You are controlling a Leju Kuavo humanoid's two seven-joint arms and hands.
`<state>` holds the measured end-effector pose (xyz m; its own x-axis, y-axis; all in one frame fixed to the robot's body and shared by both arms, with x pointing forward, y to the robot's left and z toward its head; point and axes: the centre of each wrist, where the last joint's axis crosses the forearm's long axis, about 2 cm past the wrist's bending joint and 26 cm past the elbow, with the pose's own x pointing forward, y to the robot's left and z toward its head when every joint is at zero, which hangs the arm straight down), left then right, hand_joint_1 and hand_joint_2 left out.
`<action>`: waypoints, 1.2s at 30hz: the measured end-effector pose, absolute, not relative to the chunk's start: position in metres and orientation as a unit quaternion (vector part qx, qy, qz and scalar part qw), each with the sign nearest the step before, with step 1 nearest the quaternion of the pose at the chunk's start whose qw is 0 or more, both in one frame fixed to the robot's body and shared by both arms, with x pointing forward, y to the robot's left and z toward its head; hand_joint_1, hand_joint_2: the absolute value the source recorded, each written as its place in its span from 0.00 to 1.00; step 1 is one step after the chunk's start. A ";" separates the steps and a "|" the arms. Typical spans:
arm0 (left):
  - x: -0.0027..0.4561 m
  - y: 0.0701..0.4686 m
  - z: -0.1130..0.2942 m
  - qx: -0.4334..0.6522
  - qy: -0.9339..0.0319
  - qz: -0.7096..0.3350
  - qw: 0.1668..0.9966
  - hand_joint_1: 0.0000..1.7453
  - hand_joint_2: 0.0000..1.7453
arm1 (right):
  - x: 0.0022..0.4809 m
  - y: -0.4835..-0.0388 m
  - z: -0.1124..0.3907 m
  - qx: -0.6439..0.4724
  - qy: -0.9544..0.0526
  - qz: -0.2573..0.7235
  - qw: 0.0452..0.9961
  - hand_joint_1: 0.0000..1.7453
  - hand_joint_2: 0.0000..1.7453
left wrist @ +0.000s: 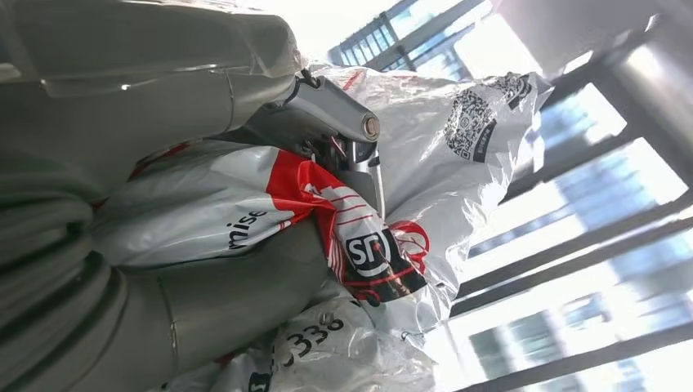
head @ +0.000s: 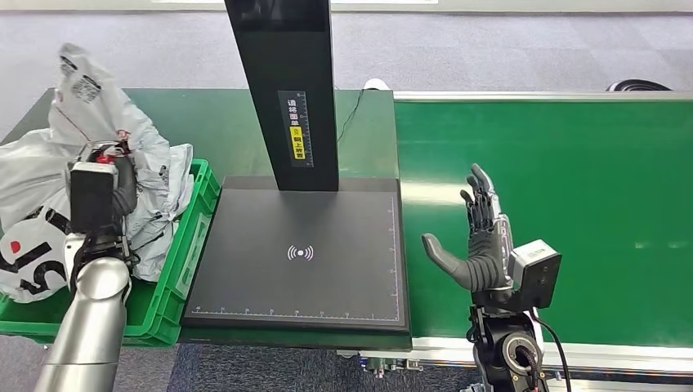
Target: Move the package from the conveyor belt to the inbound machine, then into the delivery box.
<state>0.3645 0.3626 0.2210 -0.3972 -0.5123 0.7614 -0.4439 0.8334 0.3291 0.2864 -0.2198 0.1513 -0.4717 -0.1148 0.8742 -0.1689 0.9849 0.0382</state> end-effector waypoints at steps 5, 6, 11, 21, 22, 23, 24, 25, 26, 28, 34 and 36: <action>0.400 0.365 0.208 0.314 -0.777 -0.106 0.536 1.00 1.00 | 0.290 -0.220 0.154 0.085 -0.860 0.028 0.503 0.00 1.00; 0.404 0.367 0.207 0.317 -0.769 -0.113 0.543 1.00 1.00 | 0.290 -0.220 0.154 0.086 -0.859 0.027 0.503 0.00 1.00; 0.415 0.372 0.201 0.323 -0.748 -0.131 0.566 1.00 1.00 | 0.290 -0.220 0.154 0.086 -0.859 0.027 0.503 0.00 1.00; 0.420 0.380 0.196 0.337 -0.726 -0.136 0.584 1.00 1.00 | 0.291 -0.220 0.155 0.089 -0.860 0.025 0.502 0.00 1.00; 0.420 0.383 0.195 0.341 -0.723 -0.135 0.586 1.00 1.00 | 0.292 -0.220 0.156 0.090 -0.860 0.024 0.501 0.00 1.00; 0.420 0.387 0.194 0.346 -0.719 -0.134 0.588 1.00 1.00 | 0.293 -0.220 0.157 0.090 -0.861 0.024 0.500 0.00 1.00; 0.419 0.391 0.193 0.351 -0.715 -0.133 0.590 1.00 1.00 | 0.294 -0.221 0.158 0.090 -0.861 0.024 0.500 0.00 1.00; 0.418 0.395 0.191 0.356 -0.711 -0.131 0.592 1.00 1.00 | 0.295 -0.221 0.159 0.091 -0.861 0.023 0.500 0.00 1.00; 0.417 0.399 0.190 0.360 -0.708 -0.128 0.594 1.00 1.00 | 0.296 -0.221 0.159 0.091 -0.861 0.023 0.500 0.00 1.00; 0.415 0.405 0.187 0.366 -0.703 -0.123 0.597 1.00 1.00 | 0.297 -0.222 0.158 0.092 -0.860 0.023 0.501 0.00 1.00; 0.400 0.424 0.175 0.353 -0.700 -0.096 0.614 0.34 1.00 | 0.297 -0.222 0.157 0.088 -0.860 0.019 0.502 0.00 1.00; 0.392 0.429 0.171 0.339 -0.708 -0.082 0.615 0.00 1.00 | 0.297 -0.223 0.157 0.084 -0.860 0.017 0.503 0.00 1.00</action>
<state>0.3917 0.4291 0.1714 -0.0151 -0.5802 0.8143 -0.3782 0.7572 0.5325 0.2970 -0.2226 0.1566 -0.4796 -0.1268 0.8683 -0.1615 0.9854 0.0547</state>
